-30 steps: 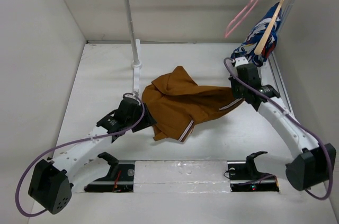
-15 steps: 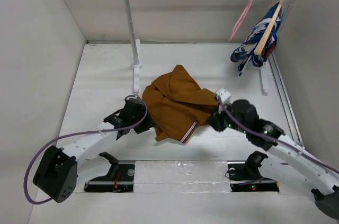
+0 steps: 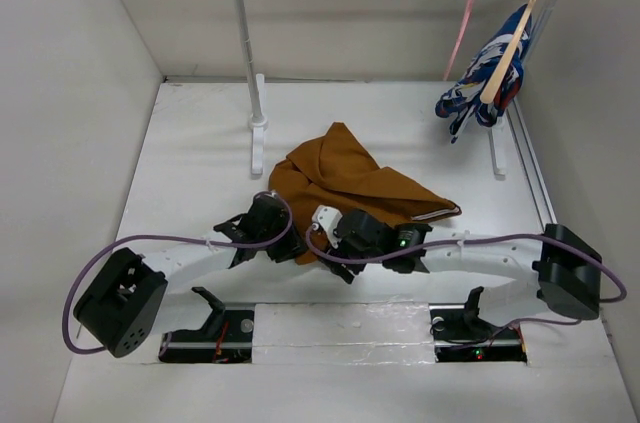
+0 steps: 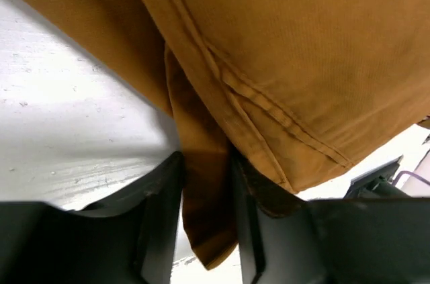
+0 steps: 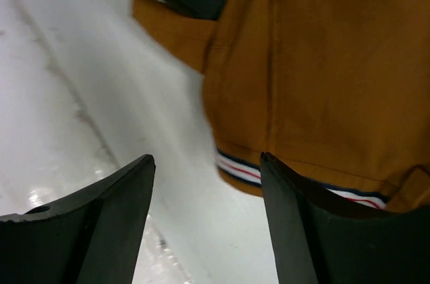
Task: Place the trousers on the hanger
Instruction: Flatten out the trousers at the center of the board.
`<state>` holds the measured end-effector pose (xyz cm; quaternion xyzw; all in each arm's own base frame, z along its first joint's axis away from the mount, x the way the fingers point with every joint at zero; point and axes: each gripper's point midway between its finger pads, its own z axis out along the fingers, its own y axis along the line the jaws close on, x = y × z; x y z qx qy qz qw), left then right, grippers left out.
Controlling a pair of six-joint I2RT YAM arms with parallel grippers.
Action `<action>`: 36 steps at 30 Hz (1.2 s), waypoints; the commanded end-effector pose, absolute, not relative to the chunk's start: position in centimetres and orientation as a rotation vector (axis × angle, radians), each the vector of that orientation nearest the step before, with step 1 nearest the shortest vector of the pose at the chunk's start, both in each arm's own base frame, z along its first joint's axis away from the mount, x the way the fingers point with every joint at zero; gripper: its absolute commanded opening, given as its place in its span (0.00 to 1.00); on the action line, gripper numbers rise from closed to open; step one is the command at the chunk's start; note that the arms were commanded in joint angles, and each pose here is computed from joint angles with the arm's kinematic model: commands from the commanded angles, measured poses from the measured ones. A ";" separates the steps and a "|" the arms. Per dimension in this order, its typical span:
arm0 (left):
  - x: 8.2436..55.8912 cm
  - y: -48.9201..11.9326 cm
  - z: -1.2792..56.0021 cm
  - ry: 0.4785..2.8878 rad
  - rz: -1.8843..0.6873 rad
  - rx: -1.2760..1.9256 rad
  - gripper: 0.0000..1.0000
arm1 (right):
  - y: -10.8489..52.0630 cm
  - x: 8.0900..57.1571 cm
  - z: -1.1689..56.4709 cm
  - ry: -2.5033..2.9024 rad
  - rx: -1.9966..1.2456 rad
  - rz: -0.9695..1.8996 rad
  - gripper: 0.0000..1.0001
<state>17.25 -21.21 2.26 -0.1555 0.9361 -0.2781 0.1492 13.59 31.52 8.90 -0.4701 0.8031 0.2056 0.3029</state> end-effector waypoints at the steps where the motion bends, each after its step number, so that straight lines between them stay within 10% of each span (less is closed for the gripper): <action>1: 17.6 -21.2 1.7 2.663 -0.798 -0.496 0.28 | 31.6 16.9 9.4 2.058 -1.177 0.374 0.70; 9: 18.2 -20.8 1.5 2.630 -0.780 -0.528 0.00 | 30.9 17.7 3.7 2.190 -1.141 0.227 0.62; 11: 18.6 -20.6 2.1 2.603 -0.768 -0.548 0.00 | 29.8 18.7 3.9 2.200 -1.059 0.138 0.21; 16: 20.8 -18.7 3.9 2.514 -0.685 -0.605 0.00 | 29.6 19.3 7.9 2.133 -1.051 0.137 0.00; 30: 33.0 0.8 20.4 1.917 -0.463 -0.956 0.00 | 17.7 15.9 25.7 1.901 -0.959 0.356 0.00; 36: 34.5 5.0 36.4 1.582 -0.404 -0.940 0.00 | 20.6 9.6 20.6 1.975 -1.352 0.687 0.00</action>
